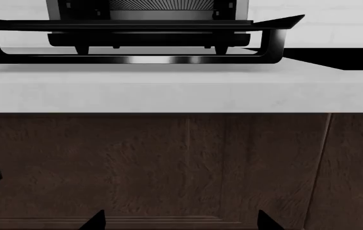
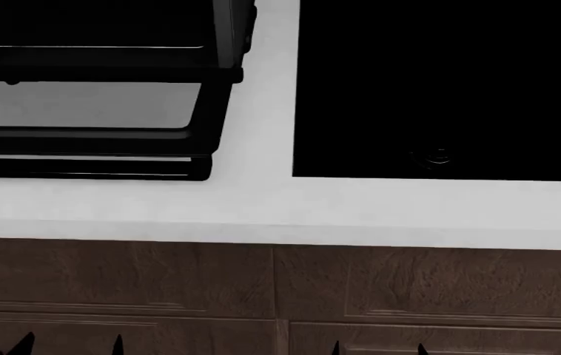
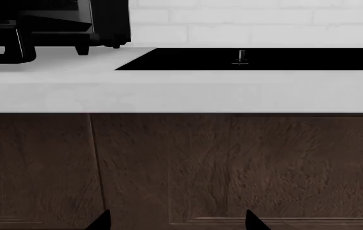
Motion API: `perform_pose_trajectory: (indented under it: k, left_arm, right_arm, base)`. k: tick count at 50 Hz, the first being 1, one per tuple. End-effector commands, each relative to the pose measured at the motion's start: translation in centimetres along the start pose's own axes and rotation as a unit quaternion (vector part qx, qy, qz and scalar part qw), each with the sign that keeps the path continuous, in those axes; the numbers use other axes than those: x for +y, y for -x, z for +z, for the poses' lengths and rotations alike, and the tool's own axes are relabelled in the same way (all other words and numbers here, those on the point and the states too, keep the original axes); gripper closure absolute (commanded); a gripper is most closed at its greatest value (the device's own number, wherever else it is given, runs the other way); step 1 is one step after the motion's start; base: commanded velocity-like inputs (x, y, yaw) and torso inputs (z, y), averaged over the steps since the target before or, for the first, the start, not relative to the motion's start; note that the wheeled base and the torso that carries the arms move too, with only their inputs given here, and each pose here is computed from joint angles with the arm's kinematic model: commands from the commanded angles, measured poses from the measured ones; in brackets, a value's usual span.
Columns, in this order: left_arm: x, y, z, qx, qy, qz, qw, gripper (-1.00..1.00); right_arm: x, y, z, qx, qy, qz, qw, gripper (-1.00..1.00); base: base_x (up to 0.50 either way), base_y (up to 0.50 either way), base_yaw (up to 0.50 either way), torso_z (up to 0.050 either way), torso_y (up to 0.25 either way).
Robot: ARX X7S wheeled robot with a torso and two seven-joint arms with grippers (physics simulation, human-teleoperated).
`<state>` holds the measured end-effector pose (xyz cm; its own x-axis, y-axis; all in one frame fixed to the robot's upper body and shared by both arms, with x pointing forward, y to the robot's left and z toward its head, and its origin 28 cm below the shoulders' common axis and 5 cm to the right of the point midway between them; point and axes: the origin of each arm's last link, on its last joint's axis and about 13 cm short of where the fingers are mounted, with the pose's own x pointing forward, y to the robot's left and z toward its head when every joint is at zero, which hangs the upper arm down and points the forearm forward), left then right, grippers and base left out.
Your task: Fully slide the toaster oven rack0 out.
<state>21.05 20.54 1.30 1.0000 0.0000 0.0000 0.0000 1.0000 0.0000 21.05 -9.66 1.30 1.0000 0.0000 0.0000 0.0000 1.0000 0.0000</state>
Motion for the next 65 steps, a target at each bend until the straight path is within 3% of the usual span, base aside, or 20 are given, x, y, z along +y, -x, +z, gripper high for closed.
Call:
perform_pose_trajectory:
  k: [1, 16, 23, 26, 27, 31, 32, 33, 36, 37, 44, 46, 56, 58, 65]
  left_arm:
    - [0.0, 0.0, 0.0, 0.000, 0.000, 0.000, 1.000, -1.00]
    - [0.1, 0.1, 0.2, -0.010, 0.005, 0.004, 1.000, -1.00]
    - [0.2, 0.0, 0.5, 0.005, -0.012, 0.008, 1.000, -1.00]
    - [0.4, 0.3, 1.2, 0.017, -0.020, 0.008, 1.000, -1.00]
    - [0.5, 0.5, 1.3, 0.016, -0.022, 0.009, 1.000, -1.00]
    - [0.9, 1.0, 2.9, 0.014, -0.028, 0.018, 0.999, -1.00]
    - [1.0, 1.1, 3.6, 0.015, -0.006, 0.007, 1.000, -1.00]
    - [1.1, 1.1, 3.9, 0.017, -0.021, 0.013, 1.000, -1.00]
    - [1.2, 1.3, 5.6, 0.005, -0.005, -0.006, 1.000, -1.00]
    - [1.3, 1.4, 6.1, -0.005, -0.021, -0.005, 1.000, -1.00]
    - [1.7, 1.3, 9.8, -0.015, -0.014, -0.005, 1.000, -1.00]
    - [1.7, 1.3, 11.1, -0.039, -0.039, -0.019, 0.998, -1.00]
    - [2.8, 0.0, 15.6, -0.033, -0.028, -0.008, 0.999, -1.00]
    - [3.1, -0.1, 16.6, -0.017, 0.006, -0.013, 1.000, -1.00]
    - [3.8, -0.9, 19.2, -0.019, -0.003, -0.017, 1.000, -1.00]
  right_arm:
    - [0.0, 0.0, 0.0, 0.000, 0.000, 0.000, 1.000, -1.00]
    - [0.0, 0.1, 0.1, -0.002, -0.002, -0.004, 1.000, -1.00]
    - [-0.3, 0.3, 0.7, 0.000, -0.019, -0.019, 1.000, -1.00]
    - [-0.3, 0.8, 1.7, 0.001, 0.009, -0.026, 1.000, -1.00]
    - [-0.3, 0.9, 2.2, 0.006, 0.035, -0.031, 0.999, -1.00]
    - [-0.5, 1.1, 4.1, 0.000, 0.034, -0.034, 0.999, -1.00]
    - [-0.5, 1.1, 4.9, -0.002, 0.039, -0.035, 0.999, -1.00]
    - [-0.5, 1.1, 5.1, 0.000, 0.042, -0.037, 0.998, -1.00]
    - [-0.7, 1.3, 6.7, -0.009, 0.047, -0.042, 0.998, -1.00]
    - [-0.8, 1.3, 7.2, -0.015, 0.044, -0.042, 0.998, -1.00]
    - [-1.0, 1.4, 10.7, -0.024, 0.049, -0.048, 0.997, -1.00]
    - [-1.1, 1.3, 11.6, -0.025, 0.056, -0.047, 0.997, -1.00]
    - [-1.4, 1.0, 16.9, -0.026, 0.090, -0.044, 0.995, -1.00]
    - [-1.6, 0.8, 18.1, -0.029, 0.095, -0.044, 0.994, -1.00]
    - [-2.4, 0.1, 20.8, -0.035, 0.117, -0.052, 0.991, -1.00]
  base:
    - [0.00, 0.00, 0.00, 0.000, 0.000]
    - [0.00, 0.00, 0.00, 0.000, 0.000]
    - [0.00, 0.00, 0.00, 0.000, 0.000]
    - [0.00, 0.00, 0.00, 0.000, 0.000]
    - [0.00, 0.00, 0.00, 0.000, 0.000]
    - [0.00, 0.00, 0.00, 0.000, 0.000]
    - [0.00, 0.00, 0.00, 0.000, 0.000]
    - [0.00, 0.00, 0.00, 0.000, 0.000]
    - [0.00, 0.00, 0.00, 0.000, 0.000]
    - [0.00, 0.00, 0.00, 0.000, 0.000]
    - [0.00, 0.00, 0.00, 0.000, 0.000]
    - [0.00, 0.00, 0.00, 0.000, 0.000]
    - [0.00, 0.00, 0.00, 0.000, 0.000]
    - [0.00, 0.00, 0.00, 0.000, 0.000]
    - [0.00, 0.00, 0.00, 0.000, 0.000]
